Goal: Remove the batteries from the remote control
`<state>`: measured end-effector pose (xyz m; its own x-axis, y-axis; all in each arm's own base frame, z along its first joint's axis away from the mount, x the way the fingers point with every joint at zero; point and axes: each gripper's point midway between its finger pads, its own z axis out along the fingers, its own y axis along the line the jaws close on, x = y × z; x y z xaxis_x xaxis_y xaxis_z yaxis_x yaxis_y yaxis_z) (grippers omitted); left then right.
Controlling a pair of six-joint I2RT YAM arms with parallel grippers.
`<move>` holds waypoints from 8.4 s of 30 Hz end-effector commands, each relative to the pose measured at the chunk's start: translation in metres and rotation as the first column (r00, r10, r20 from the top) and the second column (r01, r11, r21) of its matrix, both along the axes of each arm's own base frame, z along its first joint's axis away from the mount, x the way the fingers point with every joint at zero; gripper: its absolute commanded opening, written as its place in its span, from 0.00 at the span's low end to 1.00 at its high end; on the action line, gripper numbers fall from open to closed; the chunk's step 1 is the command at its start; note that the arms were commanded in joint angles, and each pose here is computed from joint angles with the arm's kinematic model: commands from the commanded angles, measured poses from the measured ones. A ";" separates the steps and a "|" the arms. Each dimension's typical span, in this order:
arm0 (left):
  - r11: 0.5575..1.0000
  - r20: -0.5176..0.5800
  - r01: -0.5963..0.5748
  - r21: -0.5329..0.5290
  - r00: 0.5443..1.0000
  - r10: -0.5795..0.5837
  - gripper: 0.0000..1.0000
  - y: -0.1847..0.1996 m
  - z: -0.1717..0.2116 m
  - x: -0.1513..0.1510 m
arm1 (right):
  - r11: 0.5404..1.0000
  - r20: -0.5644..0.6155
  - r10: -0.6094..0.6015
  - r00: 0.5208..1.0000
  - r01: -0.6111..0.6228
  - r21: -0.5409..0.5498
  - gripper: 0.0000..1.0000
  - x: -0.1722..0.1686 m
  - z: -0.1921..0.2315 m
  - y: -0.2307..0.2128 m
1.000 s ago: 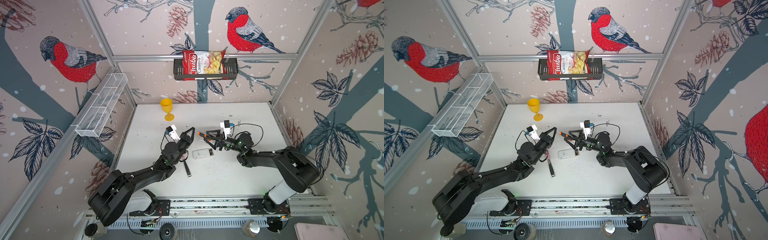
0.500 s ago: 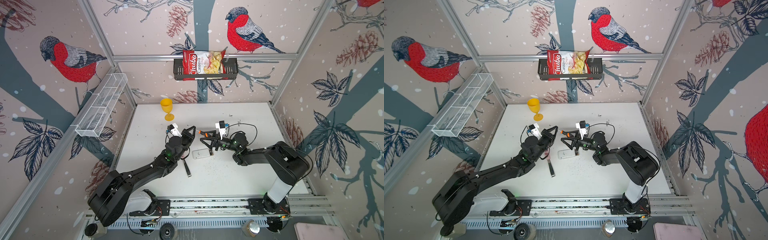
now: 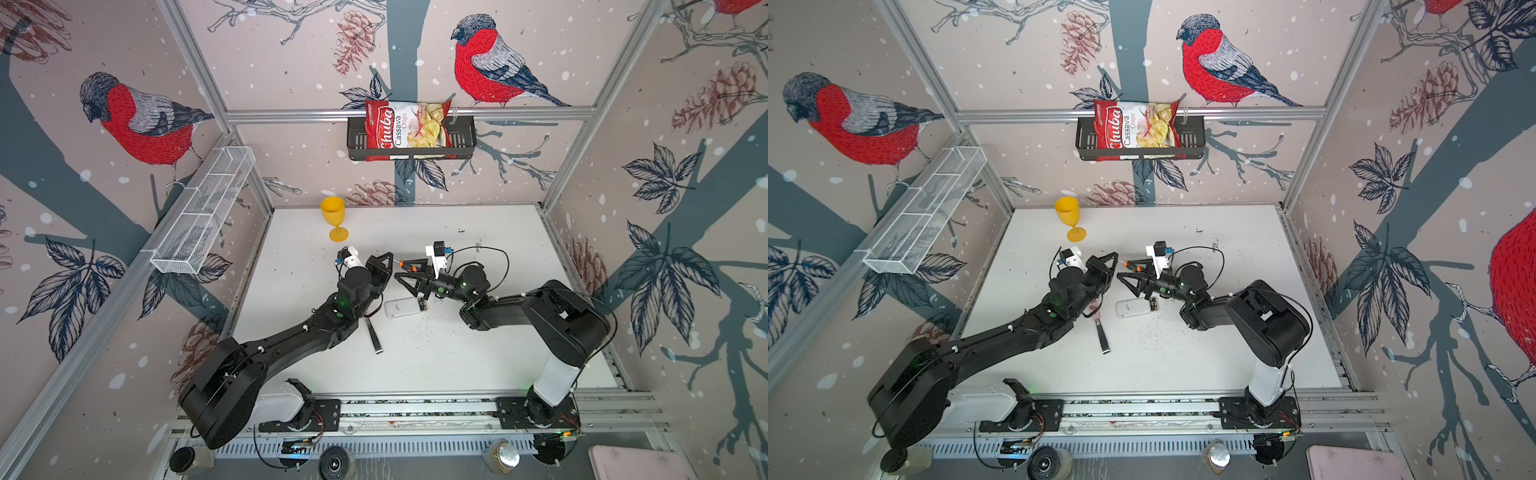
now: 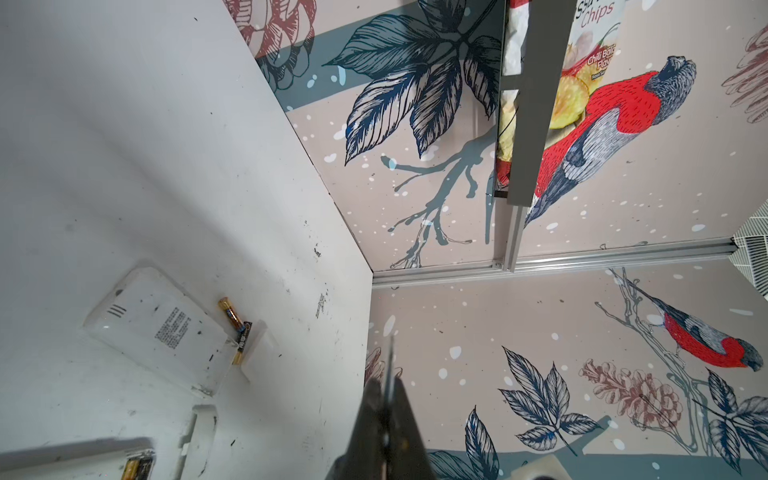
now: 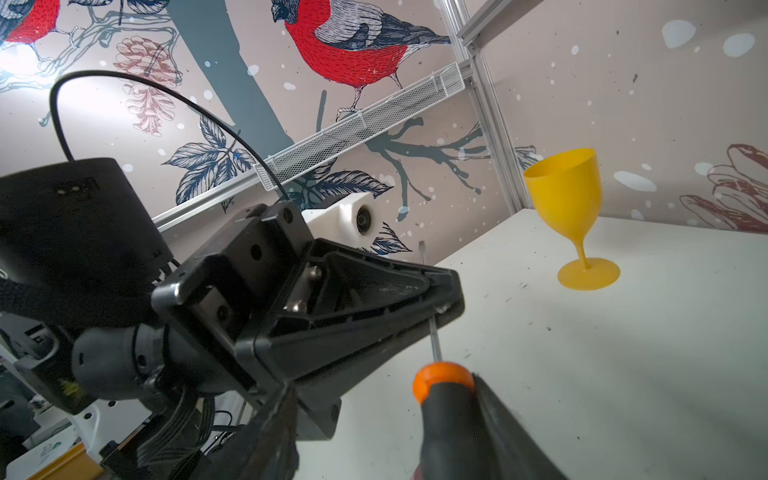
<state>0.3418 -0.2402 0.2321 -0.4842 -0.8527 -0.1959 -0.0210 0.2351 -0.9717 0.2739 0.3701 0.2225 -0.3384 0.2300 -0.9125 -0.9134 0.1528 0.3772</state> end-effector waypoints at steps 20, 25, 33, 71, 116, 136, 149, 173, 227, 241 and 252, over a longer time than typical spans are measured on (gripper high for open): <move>0.999 -0.077 0.032 0.015 0.997 -0.030 0.00 -0.007 -0.021 -0.003 | 0.999 0.038 -0.037 0.999 0.037 0.005 0.09 0.010 0.002 0.002; 0.996 -0.011 0.074 0.038 0.997 -0.074 0.04 -0.009 -0.010 -0.009 | 0.999 0.014 -0.044 0.999 0.044 -0.006 0.04 0.014 -0.001 -0.005; 0.951 0.038 0.104 0.290 0.992 -0.121 0.96 0.017 -0.012 -0.029 | 0.991 -0.112 -0.005 0.994 -0.011 -0.134 0.02 0.008 -0.020 -0.027; 0.179 -0.277 0.399 0.899 0.837 -0.472 0.90 -0.008 -0.149 -0.108 | 0.754 -0.365 -0.425 0.828 0.101 -0.650 0.00 -0.003 -0.115 -0.148; 0.098 -0.270 0.286 0.953 0.951 -0.149 0.96 0.010 -0.168 -0.054 | 0.743 -0.350 -0.385 0.854 0.062 -0.667 0.00 -0.020 -0.127 -0.135; 0.337 -0.287 0.369 0.866 0.919 -0.269 0.91 0.009 -0.156 -0.049 | 0.725 -0.343 -0.374 0.862 0.041 -0.688 0.00 -0.022 -0.137 -0.121; 0.359 -0.290 0.368 0.858 0.923 -0.252 0.91 0.014 -0.157 -0.047 | 0.727 -0.337 -0.395 0.855 0.066 -0.683 0.00 -0.009 -0.140 -0.115; 0.460 -0.267 0.329 0.825 0.943 -0.196 0.91 0.052 -0.151 -0.042 | 0.748 -0.301 -0.443 0.844 0.163 -0.643 0.00 0.037 -0.136 -0.095; 0.344 -0.339 0.380 0.859 0.925 -0.173 0.61 0.035 -0.178 0.032 | 0.715 -0.246 -0.378 0.893 0.112 -0.690 0.00 0.028 -0.140 -0.090; 0.345 -0.370 0.411 0.844 0.911 -0.180 0.54 0.028 -0.198 0.036 | 0.699 -0.249 -0.373 0.894 0.094 -0.709 0.00 0.023 -0.146 -0.087; 0.344 -0.401 0.441 0.829 0.897 -0.183 0.49 0.028 -0.214 0.032 | 0.700 -0.260 -0.400 0.879 0.110 -0.705 0.00 0.019 -0.154 -0.090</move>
